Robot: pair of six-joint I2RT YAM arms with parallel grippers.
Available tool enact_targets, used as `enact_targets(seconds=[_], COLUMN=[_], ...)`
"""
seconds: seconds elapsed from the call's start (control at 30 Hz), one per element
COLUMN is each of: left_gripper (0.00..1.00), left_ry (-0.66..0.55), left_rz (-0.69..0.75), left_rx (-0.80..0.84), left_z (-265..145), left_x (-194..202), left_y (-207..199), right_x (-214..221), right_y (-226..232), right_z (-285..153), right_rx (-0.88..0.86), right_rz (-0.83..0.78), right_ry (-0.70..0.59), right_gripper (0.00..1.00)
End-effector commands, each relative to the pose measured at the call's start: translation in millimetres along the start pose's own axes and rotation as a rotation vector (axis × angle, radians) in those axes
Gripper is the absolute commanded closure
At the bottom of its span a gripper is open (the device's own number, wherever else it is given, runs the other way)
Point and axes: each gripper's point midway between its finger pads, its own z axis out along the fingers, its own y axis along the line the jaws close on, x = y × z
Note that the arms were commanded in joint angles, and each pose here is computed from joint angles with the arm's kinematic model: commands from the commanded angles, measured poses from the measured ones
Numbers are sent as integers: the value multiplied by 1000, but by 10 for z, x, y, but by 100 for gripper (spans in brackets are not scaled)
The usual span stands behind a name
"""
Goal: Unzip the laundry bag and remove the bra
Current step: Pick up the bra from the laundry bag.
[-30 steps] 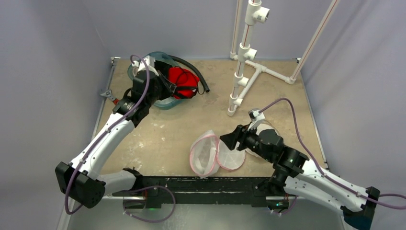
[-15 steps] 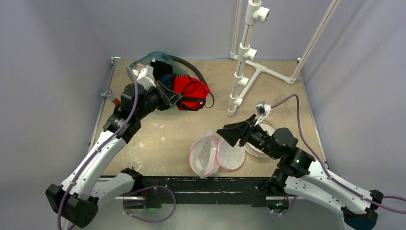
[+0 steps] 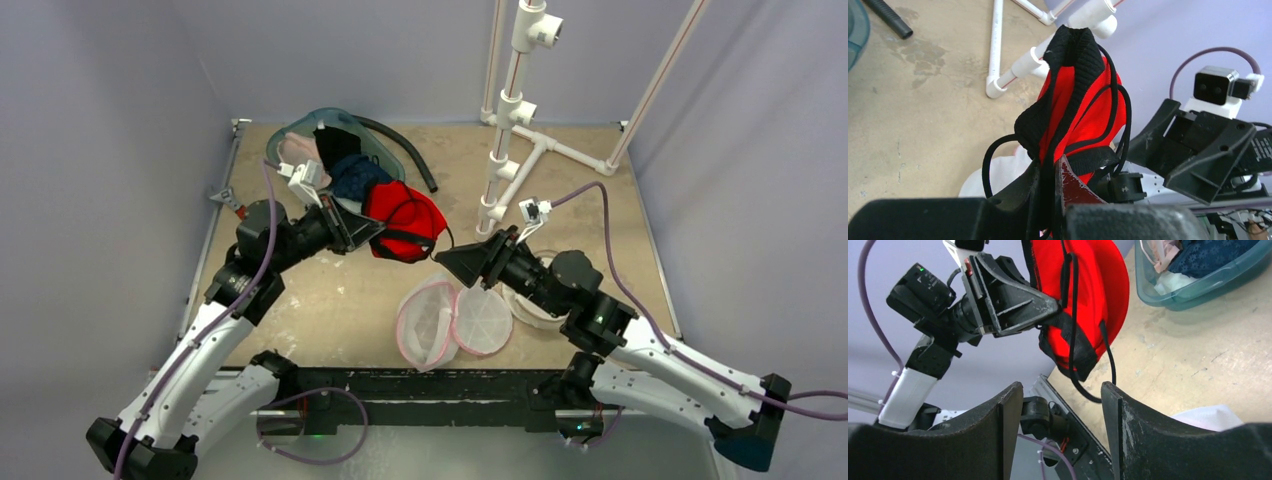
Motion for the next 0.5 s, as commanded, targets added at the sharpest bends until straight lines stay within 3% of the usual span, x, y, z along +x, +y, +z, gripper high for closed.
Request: enact_targets(seconds=[0.0, 0.47], left_gripper=[100, 100], left_ry=[-4, 19], left_rz=[59, 72], left_rx=[98, 112], left_z=[-58, -141], left_x=[-15, 83], left_y=[-177, -184], right_x=[-293, -262], right_y=[270, 180], right_z=[29, 255], right_rx=[-77, -13], right_rz=[59, 106], right_ry=[-101, -87], right_gripper=[39, 54])
